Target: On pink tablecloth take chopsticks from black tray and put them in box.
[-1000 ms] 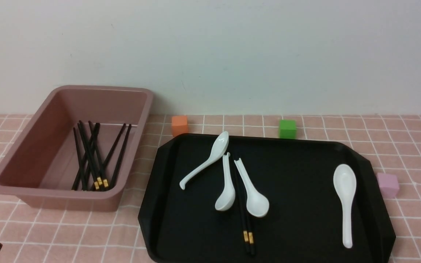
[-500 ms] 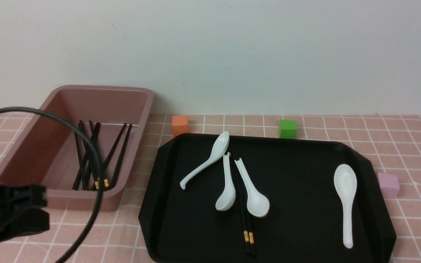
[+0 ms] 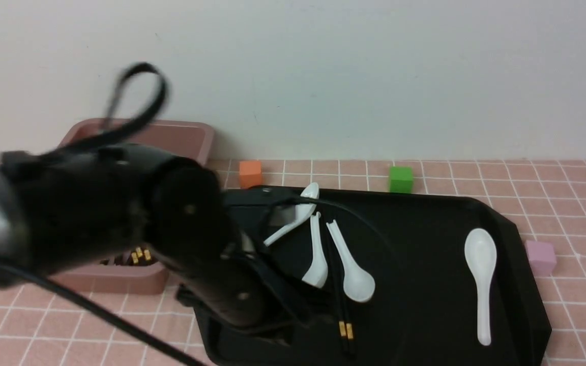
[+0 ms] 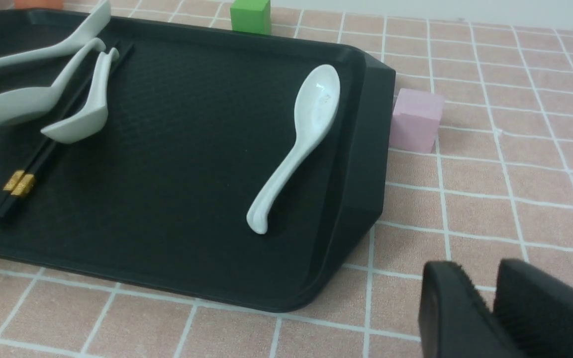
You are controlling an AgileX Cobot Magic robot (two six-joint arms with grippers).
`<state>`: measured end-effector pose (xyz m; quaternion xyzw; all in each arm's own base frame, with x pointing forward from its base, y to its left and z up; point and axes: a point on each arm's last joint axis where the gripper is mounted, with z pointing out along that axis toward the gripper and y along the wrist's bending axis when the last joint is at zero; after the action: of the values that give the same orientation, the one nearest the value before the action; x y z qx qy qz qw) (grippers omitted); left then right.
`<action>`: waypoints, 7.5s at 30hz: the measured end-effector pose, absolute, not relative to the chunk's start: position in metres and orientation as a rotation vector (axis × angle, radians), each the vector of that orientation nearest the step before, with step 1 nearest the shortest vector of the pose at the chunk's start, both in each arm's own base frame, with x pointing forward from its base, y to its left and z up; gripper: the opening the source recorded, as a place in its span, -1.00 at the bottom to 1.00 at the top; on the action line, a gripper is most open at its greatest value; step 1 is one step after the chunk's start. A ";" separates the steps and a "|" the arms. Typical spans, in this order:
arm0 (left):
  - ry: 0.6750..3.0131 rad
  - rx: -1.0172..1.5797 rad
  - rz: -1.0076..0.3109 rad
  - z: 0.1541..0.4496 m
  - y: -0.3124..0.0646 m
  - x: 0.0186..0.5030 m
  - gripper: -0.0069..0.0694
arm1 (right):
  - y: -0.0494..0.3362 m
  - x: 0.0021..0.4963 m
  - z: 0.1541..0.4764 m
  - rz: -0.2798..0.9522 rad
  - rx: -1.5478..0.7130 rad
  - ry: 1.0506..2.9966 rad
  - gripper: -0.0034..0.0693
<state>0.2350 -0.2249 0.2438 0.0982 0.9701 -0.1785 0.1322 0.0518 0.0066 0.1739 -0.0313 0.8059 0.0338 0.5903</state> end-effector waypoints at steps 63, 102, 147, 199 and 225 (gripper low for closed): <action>2.883 0.268 -0.015 0.160 -0.319 0.318 -0.50 | 0.007 0.052 0.174 0.079 -0.073 1.876 -0.35; 2.806 0.004 0.139 0.286 -0.125 0.341 -0.50 | 0.007 0.052 0.174 0.079 -0.073 1.876 -0.35; 2.366 -0.177 -0.028 0.381 -0.035 0.293 -0.45 | 0.007 0.052 0.174 0.079 -0.073 1.876 -0.25; 1.713 -0.288 -0.196 0.188 0.001 0.055 -0.85 | 0.007 0.052 0.174 0.079 -0.073 1.876 -0.25; 1.873 -0.310 -0.202 0.169 -0.001 0.052 -0.85 | 0.007 0.052 0.174 0.078 -0.073 1.875 -0.25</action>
<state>0.0523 -0.0008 0.1687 -0.1323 0.8006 -0.0863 0.5780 0.0517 0.0065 0.1739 -0.0314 0.8056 0.0337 0.5907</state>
